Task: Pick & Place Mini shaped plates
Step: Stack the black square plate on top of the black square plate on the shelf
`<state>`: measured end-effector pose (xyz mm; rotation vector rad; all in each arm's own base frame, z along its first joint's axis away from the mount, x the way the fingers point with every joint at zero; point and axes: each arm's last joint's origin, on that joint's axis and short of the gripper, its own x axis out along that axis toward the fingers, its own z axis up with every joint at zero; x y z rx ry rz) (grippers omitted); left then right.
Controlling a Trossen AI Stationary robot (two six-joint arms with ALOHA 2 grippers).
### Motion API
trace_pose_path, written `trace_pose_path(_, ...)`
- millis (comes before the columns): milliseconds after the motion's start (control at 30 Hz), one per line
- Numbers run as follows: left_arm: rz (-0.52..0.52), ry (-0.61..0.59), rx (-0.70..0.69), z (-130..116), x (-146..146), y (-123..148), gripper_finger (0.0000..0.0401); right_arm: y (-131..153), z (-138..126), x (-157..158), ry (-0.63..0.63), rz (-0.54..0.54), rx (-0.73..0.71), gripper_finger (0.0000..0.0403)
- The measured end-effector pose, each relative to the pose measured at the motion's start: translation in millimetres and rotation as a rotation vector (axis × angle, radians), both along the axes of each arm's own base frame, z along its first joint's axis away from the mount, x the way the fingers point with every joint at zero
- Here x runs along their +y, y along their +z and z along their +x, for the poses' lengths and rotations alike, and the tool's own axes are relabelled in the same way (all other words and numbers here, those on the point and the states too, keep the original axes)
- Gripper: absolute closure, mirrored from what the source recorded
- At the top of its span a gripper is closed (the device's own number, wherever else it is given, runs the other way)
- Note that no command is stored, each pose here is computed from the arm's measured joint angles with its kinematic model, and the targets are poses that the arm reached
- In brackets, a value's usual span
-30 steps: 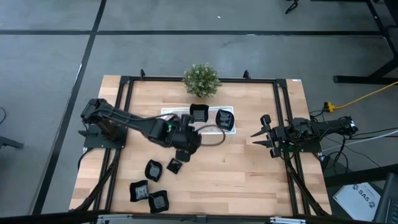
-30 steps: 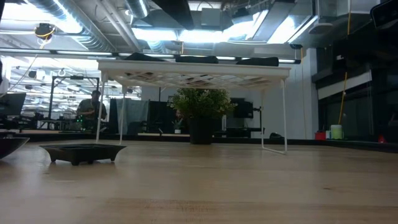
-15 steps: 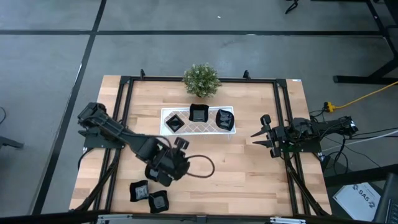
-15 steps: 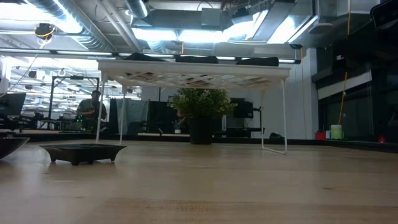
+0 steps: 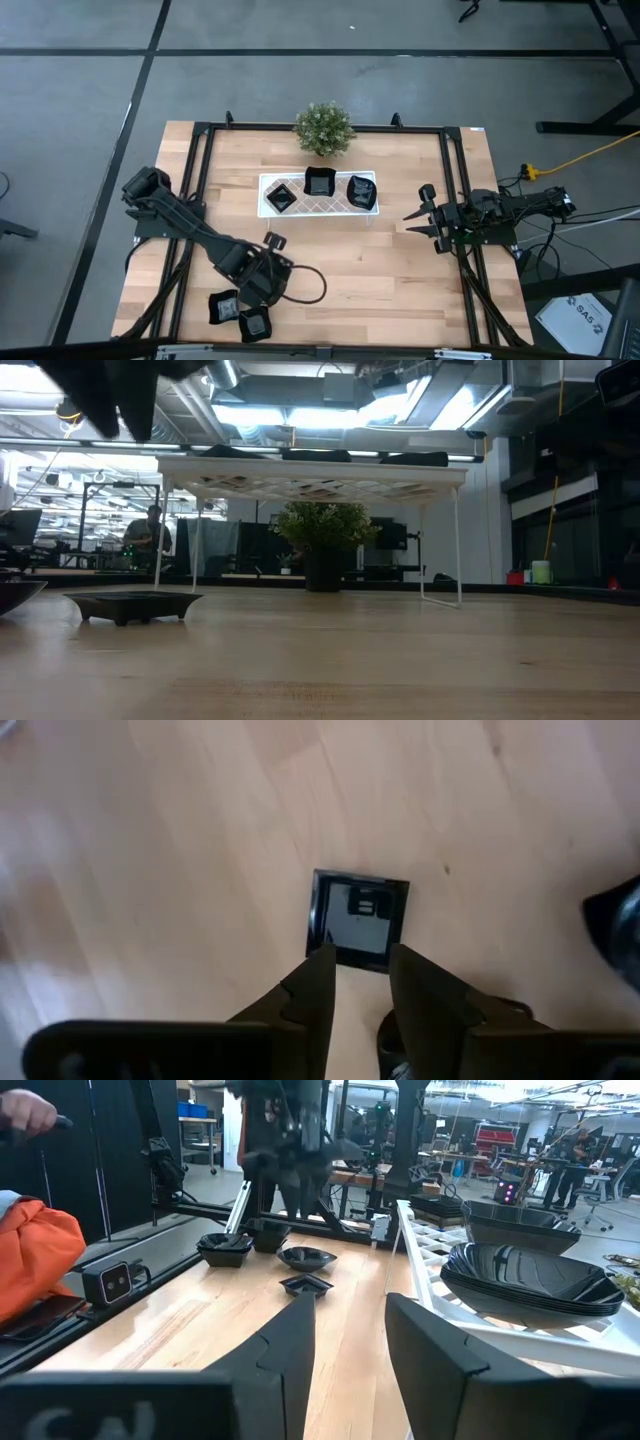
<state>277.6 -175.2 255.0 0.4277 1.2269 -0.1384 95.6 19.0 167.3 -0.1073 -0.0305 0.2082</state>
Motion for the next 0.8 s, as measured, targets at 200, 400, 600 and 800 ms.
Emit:
trace_pose_path(200, -0.014, 0.004, -0.027, 0.1, 1.8, -29.1, 0.0311, 0.0, 0.0, 0.0, 0.000, 0.000, 0.000, 0.0279)
trace_pose_path(400, -0.038, 0.001, -0.023, -3.6, 4.8, -53.3, 0.0312, 0.0, 0.0, 0.0, 0.000, 0.000, 0.000, 0.0279)
trace_pose_path(600, -0.047, -0.002, -0.020, -8.4, 7.7, -70.7, 0.0313, 0.0, 0.0, 0.0, 0.000, 0.000, 0.000, 0.0279)
trace_pose_path(800, -0.058, -0.003, -0.036, -10.9, 9.3, -82.3, 0.0313, 0.0, 0.0, 0.0, 0.000, 0.000, 0.000, 0.0279)
